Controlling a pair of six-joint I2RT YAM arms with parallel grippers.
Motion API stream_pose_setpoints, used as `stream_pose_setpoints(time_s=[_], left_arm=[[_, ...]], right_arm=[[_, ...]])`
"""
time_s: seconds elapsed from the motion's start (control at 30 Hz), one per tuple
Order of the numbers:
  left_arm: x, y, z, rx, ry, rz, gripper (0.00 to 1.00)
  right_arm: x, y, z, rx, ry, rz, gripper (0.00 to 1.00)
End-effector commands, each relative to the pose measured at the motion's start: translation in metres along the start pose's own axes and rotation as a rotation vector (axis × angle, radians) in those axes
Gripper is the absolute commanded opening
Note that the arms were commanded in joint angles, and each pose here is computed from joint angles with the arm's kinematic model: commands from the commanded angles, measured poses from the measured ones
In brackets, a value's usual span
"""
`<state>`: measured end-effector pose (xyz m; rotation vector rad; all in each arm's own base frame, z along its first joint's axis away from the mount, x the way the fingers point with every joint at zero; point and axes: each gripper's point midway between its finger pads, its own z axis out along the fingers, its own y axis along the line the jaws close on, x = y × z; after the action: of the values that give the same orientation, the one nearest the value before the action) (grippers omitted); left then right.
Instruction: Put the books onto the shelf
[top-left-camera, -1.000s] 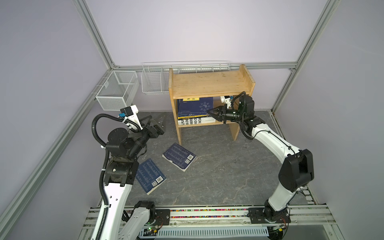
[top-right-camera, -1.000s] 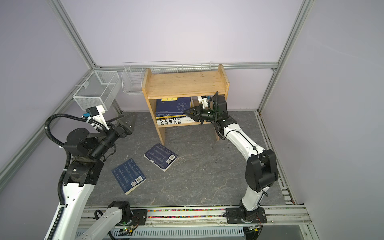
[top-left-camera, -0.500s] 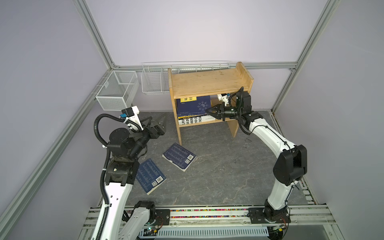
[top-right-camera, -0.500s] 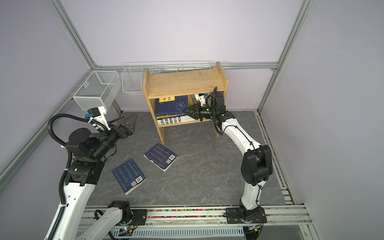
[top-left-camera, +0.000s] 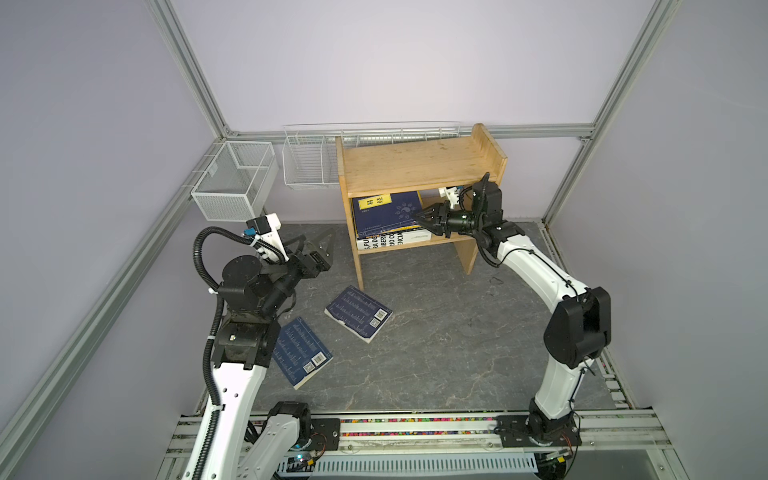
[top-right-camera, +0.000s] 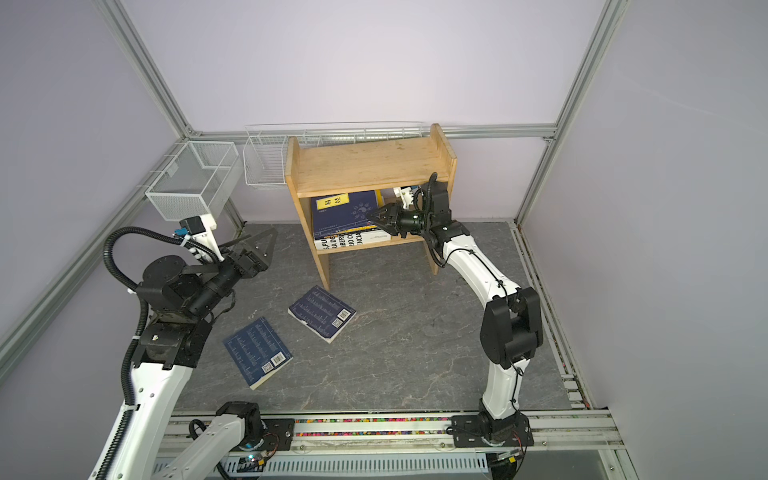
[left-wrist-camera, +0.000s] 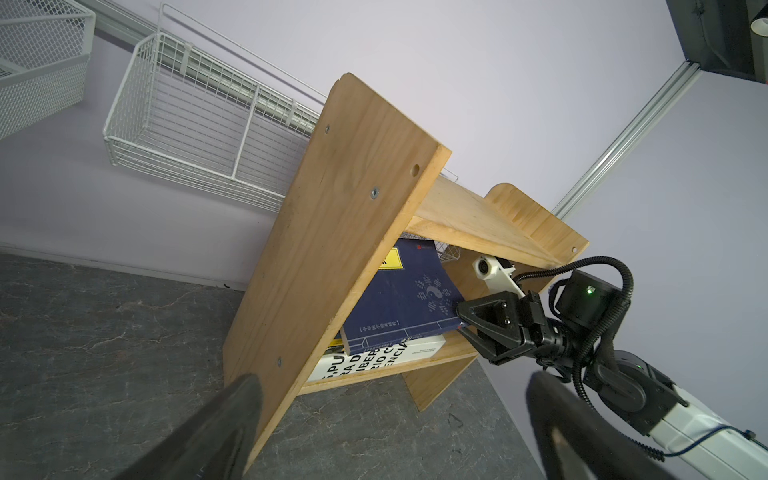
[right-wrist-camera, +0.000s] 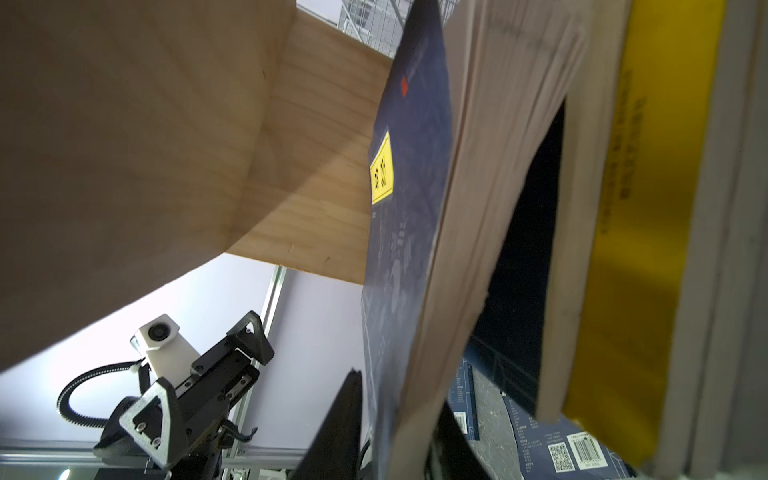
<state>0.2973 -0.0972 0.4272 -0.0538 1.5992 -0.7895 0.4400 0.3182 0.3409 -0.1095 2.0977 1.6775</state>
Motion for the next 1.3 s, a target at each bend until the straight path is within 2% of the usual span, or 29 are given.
stream_pose_setpoints(time_s=[0.0,0.27,0.53,0.9,1.27], left_arm=[[0.001,0.005,0.001,-0.014,-0.006,0.019,0.99],[0.003,0.007,0.002,-0.018,-0.006,0.016,0.99],[0.006,0.01,0.005,-0.024,0.002,0.01,0.99],[0.007,0.012,0.006,-0.029,0.006,0.007,0.99],[0.011,0.014,0.008,-0.025,0.014,-0.006,0.99]], right_arm=[[-0.024,0.009,-0.003,-0.018,-0.101,-0.046,0.22],[-0.031,0.004,0.004,-0.068,-0.198,0.024,0.1],[-0.042,0.021,0.008,-0.181,-0.252,0.045,0.07],[-0.027,0.027,0.019,-0.168,-0.128,0.014,0.07],[-0.021,0.031,0.01,-0.163,-0.114,-0.005,0.07]])
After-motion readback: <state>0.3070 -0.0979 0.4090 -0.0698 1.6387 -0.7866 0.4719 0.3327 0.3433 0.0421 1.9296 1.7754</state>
